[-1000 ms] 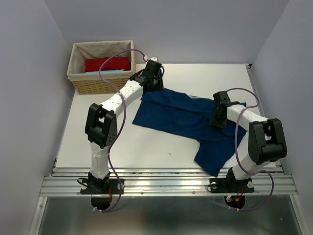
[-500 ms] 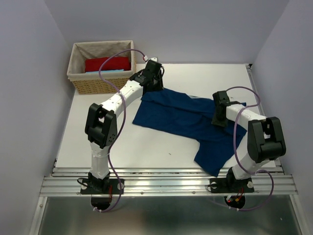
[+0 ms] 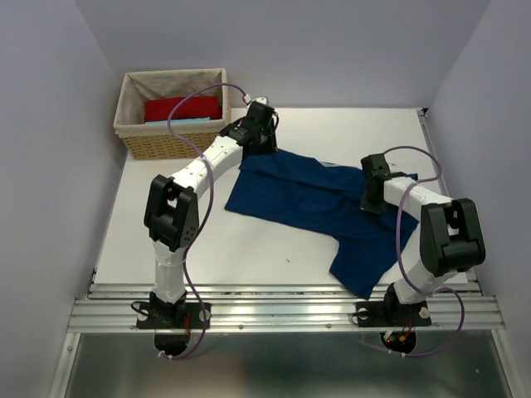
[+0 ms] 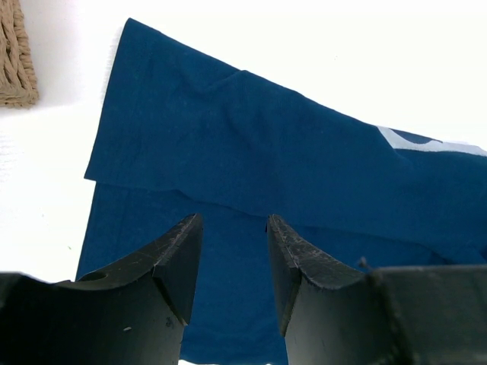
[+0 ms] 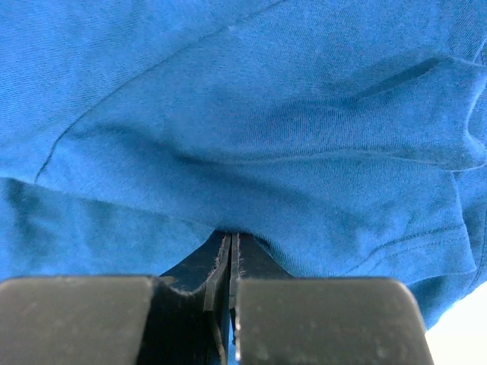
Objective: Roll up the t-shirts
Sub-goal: Fold the T-shirt at the center of the board.
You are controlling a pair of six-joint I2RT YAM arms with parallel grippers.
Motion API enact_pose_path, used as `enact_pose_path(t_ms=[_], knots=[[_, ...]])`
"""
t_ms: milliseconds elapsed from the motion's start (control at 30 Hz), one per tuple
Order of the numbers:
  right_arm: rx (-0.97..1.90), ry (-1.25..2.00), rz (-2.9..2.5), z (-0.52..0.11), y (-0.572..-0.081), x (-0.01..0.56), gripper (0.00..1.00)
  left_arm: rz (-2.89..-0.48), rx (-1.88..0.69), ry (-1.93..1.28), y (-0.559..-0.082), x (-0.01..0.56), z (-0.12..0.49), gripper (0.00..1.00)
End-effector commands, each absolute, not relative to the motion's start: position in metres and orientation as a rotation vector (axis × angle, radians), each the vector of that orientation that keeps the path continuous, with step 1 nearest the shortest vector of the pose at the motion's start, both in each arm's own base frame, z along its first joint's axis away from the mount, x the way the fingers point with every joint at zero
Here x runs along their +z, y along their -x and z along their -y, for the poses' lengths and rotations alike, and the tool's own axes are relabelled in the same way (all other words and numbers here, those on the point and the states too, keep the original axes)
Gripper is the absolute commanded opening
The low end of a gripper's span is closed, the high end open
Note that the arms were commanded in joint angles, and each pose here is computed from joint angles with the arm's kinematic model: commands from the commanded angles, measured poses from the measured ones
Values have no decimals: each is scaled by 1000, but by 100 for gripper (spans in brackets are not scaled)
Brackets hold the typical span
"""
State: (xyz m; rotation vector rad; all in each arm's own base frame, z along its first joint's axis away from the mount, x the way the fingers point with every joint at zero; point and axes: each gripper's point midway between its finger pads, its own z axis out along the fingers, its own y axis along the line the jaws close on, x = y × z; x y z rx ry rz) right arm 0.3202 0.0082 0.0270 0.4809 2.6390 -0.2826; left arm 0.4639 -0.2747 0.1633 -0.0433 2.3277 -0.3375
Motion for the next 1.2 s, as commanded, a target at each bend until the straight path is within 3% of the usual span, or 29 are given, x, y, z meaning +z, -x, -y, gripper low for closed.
enact_pose_path(t_ms=[0, 600, 633, 767, 900, 1033, 1167], knots=[[-231, -480, -2598, -11, -321, 47, 1, -2265, -351, 35, -463, 192, 275, 50], [72, -335, -2705, -49, -292, 86, 1, -2269, -345, 35, -465, 189, 275, 50], [73, -328, -2711, -49, -291, 87, 2, -2271, -344, 31, -465, 188, 276, 50], [46, -285, -2781, -47, -281, 89, 31, -2273, -349, 26, -467, 186, 278, 50], [-94, -352, -2714, -27, -284, 102, 46, -2280, -353, 14, -470, 181, 282, 51], [-169, -482, -2582, -2, -307, 120, 47, -2304, -365, -13, -474, 166, 291, 51], [-29, -701, -2405, 34, -350, 124, 37, -2350, -360, -49, -482, 133, 308, 50]])
